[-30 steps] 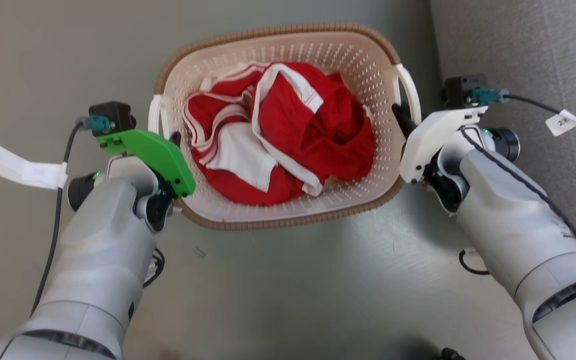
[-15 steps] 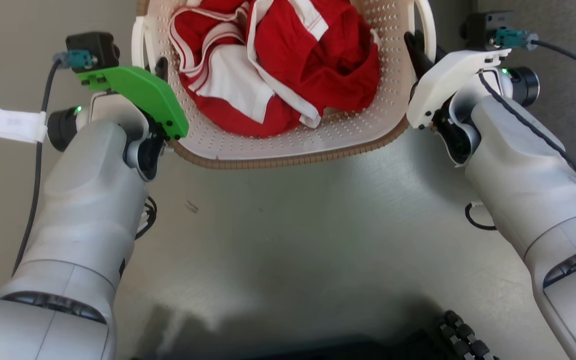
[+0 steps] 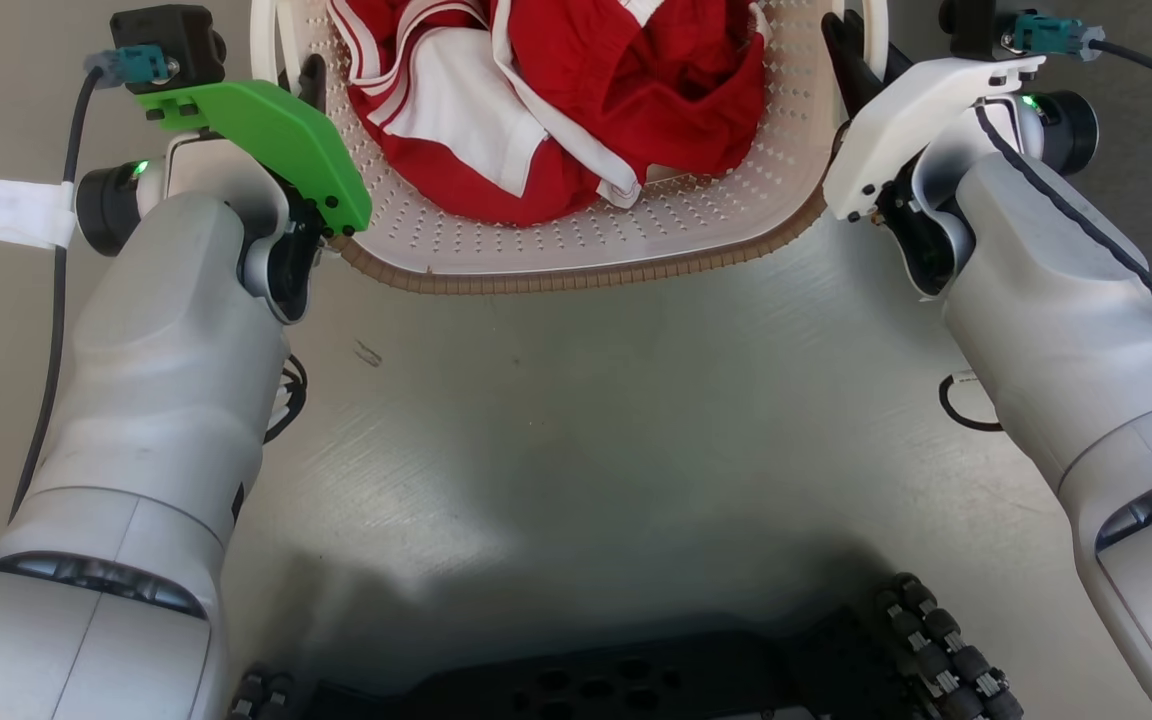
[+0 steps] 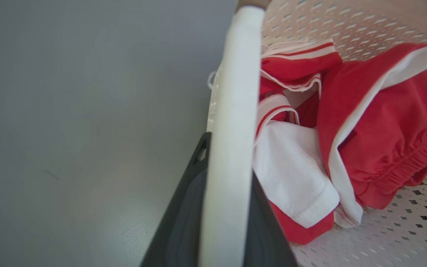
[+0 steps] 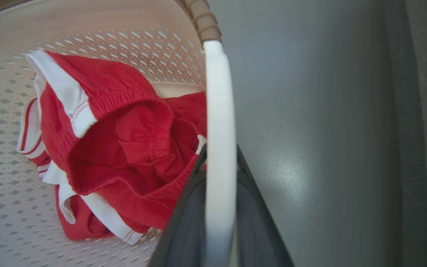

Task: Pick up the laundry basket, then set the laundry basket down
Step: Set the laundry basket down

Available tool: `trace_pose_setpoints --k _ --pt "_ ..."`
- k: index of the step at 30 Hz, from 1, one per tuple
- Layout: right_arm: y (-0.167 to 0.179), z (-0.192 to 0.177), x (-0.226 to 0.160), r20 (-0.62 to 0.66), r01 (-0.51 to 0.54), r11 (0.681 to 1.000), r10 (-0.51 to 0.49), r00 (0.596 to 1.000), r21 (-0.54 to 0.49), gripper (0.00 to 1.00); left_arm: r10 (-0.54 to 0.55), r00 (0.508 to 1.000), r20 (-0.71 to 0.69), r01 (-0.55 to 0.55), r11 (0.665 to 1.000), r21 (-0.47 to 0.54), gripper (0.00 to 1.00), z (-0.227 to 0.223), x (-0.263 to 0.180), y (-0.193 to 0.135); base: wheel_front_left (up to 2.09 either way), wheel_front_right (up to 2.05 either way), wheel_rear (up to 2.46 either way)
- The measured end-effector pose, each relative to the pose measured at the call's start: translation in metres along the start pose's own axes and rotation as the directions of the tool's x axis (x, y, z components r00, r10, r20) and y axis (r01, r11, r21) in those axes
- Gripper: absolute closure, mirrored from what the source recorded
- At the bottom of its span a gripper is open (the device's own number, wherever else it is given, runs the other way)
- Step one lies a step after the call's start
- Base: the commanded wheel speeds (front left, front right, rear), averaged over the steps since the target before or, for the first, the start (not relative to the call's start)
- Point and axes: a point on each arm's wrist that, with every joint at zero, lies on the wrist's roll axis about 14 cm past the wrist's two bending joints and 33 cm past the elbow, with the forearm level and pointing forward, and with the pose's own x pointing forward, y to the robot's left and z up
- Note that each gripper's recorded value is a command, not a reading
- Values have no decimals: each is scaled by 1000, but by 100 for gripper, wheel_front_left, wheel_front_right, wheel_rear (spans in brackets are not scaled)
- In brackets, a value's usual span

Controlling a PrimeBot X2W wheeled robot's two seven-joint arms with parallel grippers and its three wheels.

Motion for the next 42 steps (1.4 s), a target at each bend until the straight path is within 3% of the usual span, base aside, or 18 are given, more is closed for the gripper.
trace_pose_setpoints --k 24,42 --pt "-3 -31 12 -82 4 1000 -3 997 13 100 10 997 -78 -10 1000 -10 100 -28 14 11 0 0 0" --pt "-5 -34 14 -95 0 1000 1 995 8 100 -4 997 -76 3 1000 -11 100 -30 17 10 0 0 0"
